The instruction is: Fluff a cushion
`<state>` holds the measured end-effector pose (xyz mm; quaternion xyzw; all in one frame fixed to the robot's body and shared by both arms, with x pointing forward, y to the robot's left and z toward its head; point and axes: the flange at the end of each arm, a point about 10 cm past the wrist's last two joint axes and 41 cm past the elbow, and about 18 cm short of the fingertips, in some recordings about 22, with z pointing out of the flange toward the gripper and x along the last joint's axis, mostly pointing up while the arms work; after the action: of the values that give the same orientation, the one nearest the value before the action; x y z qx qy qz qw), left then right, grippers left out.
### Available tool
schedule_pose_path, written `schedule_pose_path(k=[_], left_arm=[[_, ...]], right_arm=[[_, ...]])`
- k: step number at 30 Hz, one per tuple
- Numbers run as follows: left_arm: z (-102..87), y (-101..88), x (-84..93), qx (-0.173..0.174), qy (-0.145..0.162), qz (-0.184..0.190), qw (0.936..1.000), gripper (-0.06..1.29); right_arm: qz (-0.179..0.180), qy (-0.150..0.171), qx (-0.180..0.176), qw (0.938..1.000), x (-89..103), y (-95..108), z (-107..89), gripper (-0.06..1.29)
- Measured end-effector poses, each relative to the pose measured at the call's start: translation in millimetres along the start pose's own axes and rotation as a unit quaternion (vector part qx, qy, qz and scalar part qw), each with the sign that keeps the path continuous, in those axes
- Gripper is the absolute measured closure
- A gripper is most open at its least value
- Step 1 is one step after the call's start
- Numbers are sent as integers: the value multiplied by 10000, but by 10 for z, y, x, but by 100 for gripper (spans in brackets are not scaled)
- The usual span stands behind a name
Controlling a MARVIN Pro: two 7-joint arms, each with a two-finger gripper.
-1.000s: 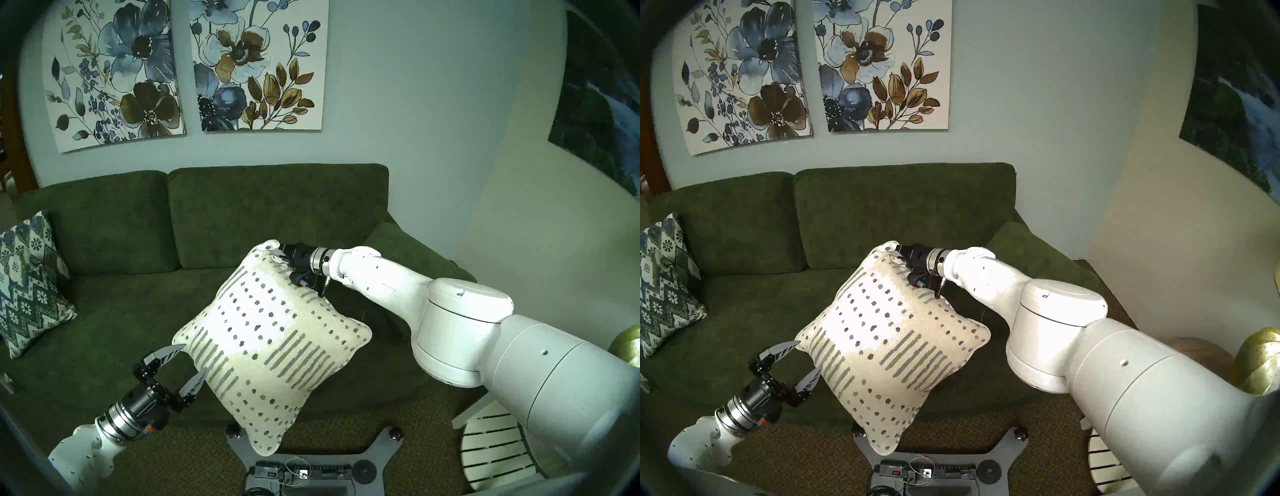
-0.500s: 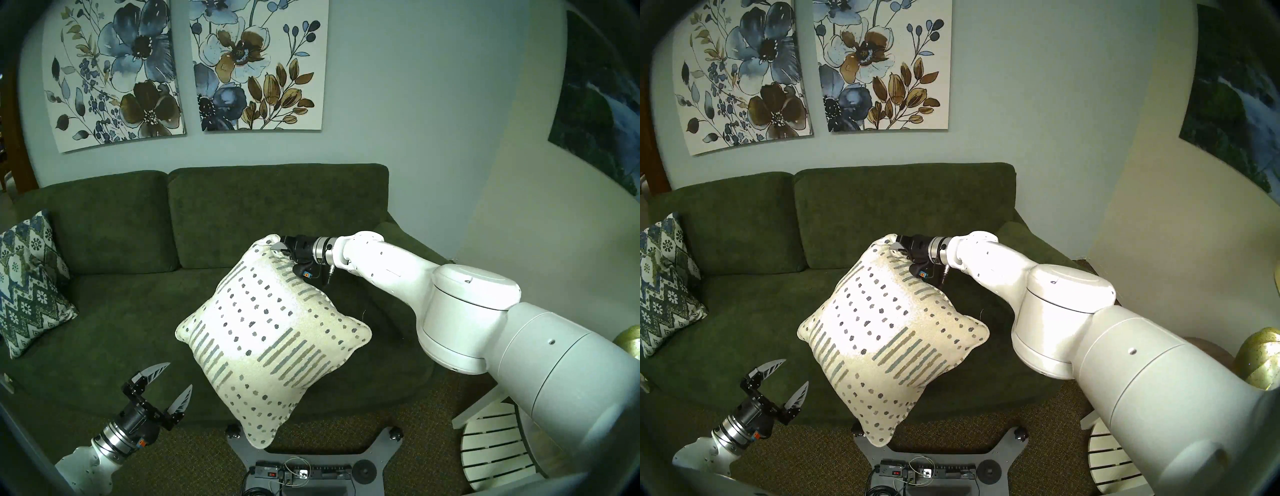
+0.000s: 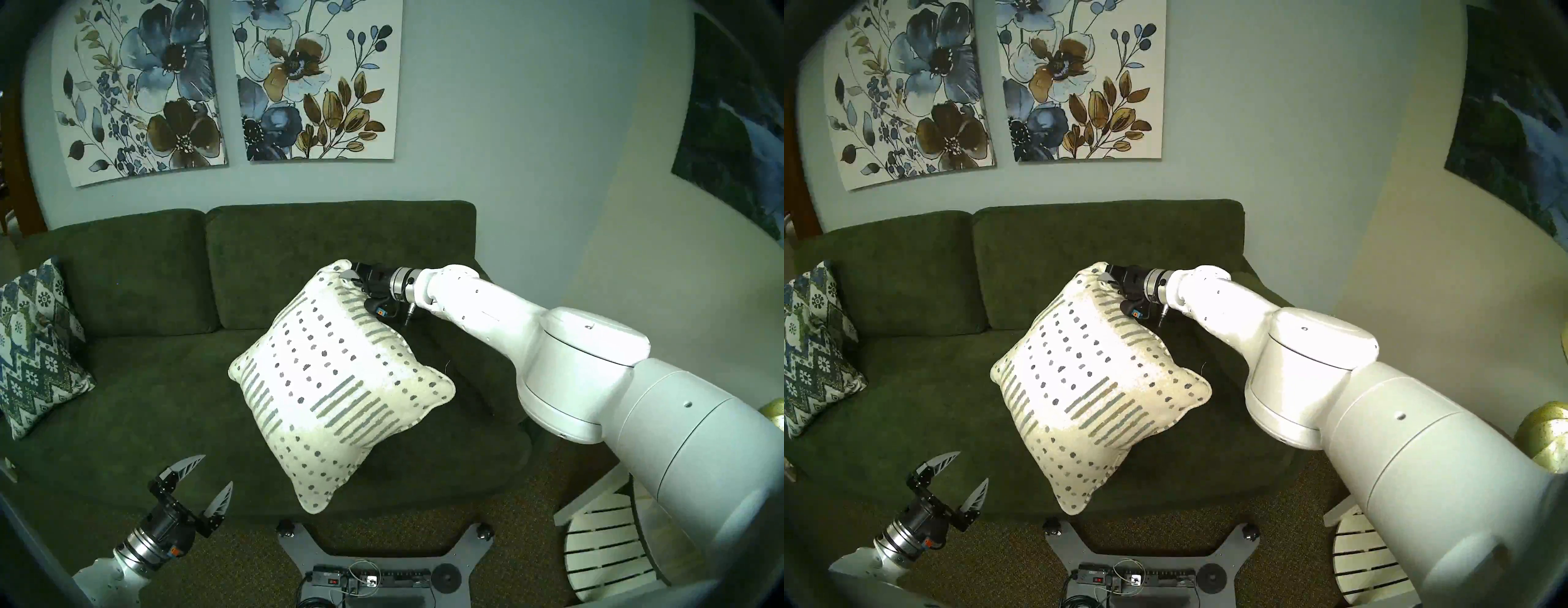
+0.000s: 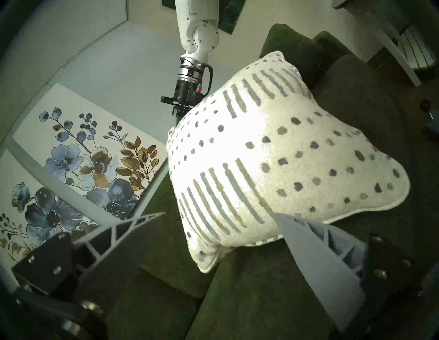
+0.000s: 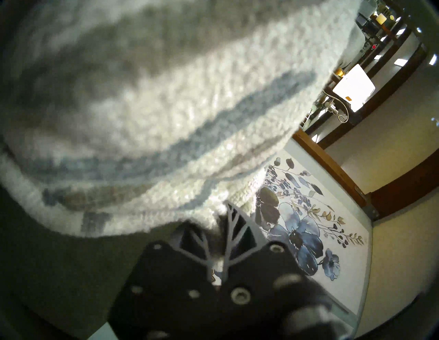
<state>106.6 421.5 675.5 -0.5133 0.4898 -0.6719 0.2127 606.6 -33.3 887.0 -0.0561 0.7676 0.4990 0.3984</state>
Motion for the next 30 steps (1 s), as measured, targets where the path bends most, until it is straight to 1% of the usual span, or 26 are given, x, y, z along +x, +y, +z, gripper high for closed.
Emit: schedule_pose_path(k=[4,12,13,18,22,24,26,28,30], left_arm=[[-4,6,1,19,-20,-16,10000,0],[14,15,12,81,-32,-48,10000,0],[22,14,13,98,-30,-50,9999,0],[59,1,20,158,-9,-54,9999,0],[99,-16,33,244,19,-66,9997,0],[113,-18,41,269,32,-78,9996,0],[133,-13,60,294,58,-110,9995,0],[143,-6,72,302,74,-133,9994,0],[148,-7,76,309,80,-145,9994,0]], right_arm=[[-53,-163,-92,9998,-108,70,6,126],[-194,-701,-397,9966,-435,271,-12,126],[-223,-811,-475,9953,-497,319,-16,126],[-332,-1138,-756,9901,-687,491,-27,126],[-557,-1415,-961,9837,-872,628,-69,126],[-660,-1504,-988,9815,-931,642,-102,126],[-783,-1634,-986,9785,-1001,606,-173,126],[-823,-1721,-921,9773,-1029,530,-236,126],[-805,-1758,-758,9782,-1022,388,-309,126]])
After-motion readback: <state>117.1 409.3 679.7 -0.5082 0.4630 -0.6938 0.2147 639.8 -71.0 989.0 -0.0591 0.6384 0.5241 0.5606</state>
